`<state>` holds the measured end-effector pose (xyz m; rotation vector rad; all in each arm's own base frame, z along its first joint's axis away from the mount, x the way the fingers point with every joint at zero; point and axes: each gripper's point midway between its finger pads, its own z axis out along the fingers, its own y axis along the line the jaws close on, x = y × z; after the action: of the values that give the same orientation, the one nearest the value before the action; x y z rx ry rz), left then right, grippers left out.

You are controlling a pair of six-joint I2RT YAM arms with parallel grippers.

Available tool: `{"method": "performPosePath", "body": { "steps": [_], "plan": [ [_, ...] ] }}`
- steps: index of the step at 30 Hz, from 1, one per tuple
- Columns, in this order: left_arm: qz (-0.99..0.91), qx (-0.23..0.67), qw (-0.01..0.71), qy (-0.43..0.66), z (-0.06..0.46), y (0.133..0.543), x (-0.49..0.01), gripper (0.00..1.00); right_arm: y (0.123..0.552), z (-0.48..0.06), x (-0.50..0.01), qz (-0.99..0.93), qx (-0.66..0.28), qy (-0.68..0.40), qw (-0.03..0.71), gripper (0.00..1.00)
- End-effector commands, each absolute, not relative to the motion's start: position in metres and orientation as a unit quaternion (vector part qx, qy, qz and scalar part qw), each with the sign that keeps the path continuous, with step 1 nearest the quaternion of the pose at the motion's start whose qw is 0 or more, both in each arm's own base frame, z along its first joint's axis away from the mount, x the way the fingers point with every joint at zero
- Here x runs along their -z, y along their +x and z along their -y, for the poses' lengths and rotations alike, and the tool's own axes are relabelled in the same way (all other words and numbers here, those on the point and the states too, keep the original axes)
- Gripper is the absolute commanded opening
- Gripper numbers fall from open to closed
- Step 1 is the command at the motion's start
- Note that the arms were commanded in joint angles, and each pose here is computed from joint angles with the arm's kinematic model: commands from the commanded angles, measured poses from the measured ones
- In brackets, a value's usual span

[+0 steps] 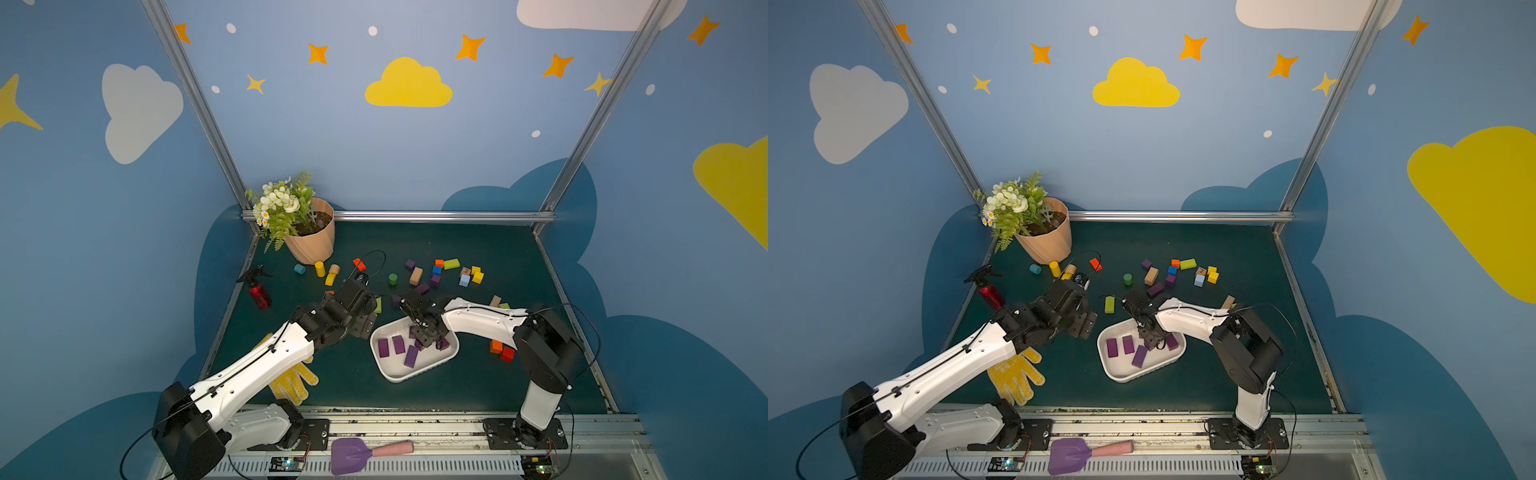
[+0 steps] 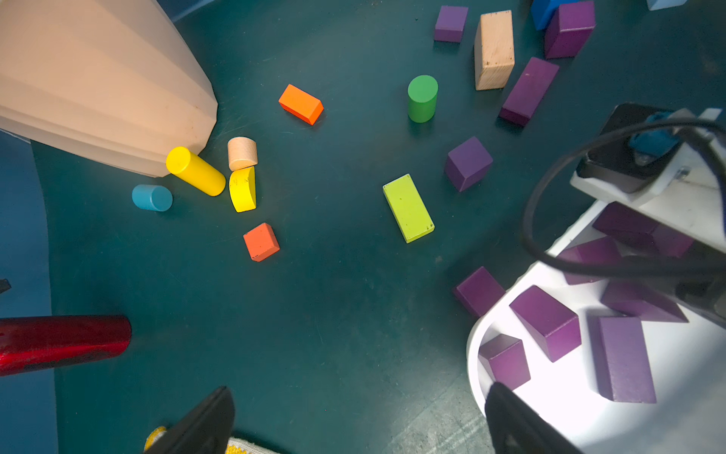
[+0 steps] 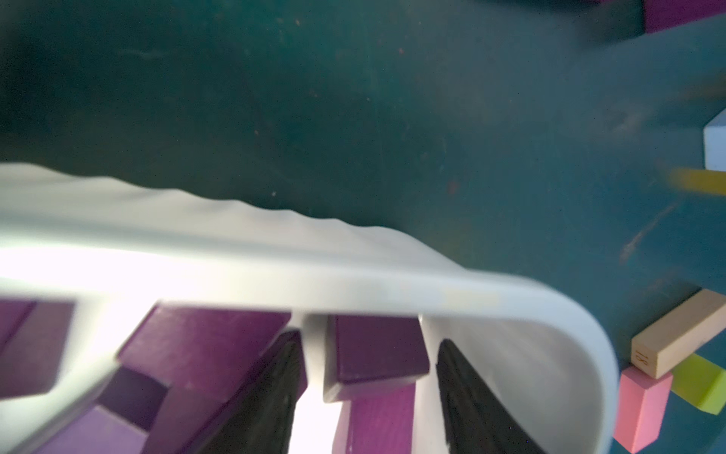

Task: Pick purple bricks into the storage bin
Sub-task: Place the building block in the storage box, then pick up the building block from the center of the board.

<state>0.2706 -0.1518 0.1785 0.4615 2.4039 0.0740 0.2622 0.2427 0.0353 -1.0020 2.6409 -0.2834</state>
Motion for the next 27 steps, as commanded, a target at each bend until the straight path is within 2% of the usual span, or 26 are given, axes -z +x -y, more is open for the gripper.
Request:
{"method": "performPosePath", "body": {
  "steps": [1, 6, 16, 27],
  "plan": [
    [-0.924, -0.032, 0.335, 0.180, 0.149, 0.267, -0.177, 1.00, 0.260, -0.241, -0.045, -0.919, 0.094, -0.348, 0.162, 0.63],
    [-0.924, -0.031, 0.335, 0.181, 0.150, 0.267, -0.177, 1.00, 0.260, -0.240, -0.066, -0.919, 0.073, -0.334, 0.198, 0.72],
    [-0.925, -0.030, 0.332, 0.182, 0.150, 0.266, -0.176, 1.00, 0.254, -0.256, -0.130, -0.903, -0.037, -0.313, 0.294, 0.76],
    [-0.927, -0.019, 0.326, 0.183, 0.155, 0.266, -0.173, 1.00, 0.253, -0.232, -0.188, -0.882, -0.103, -0.253, 0.383, 0.80]
  ]
}}
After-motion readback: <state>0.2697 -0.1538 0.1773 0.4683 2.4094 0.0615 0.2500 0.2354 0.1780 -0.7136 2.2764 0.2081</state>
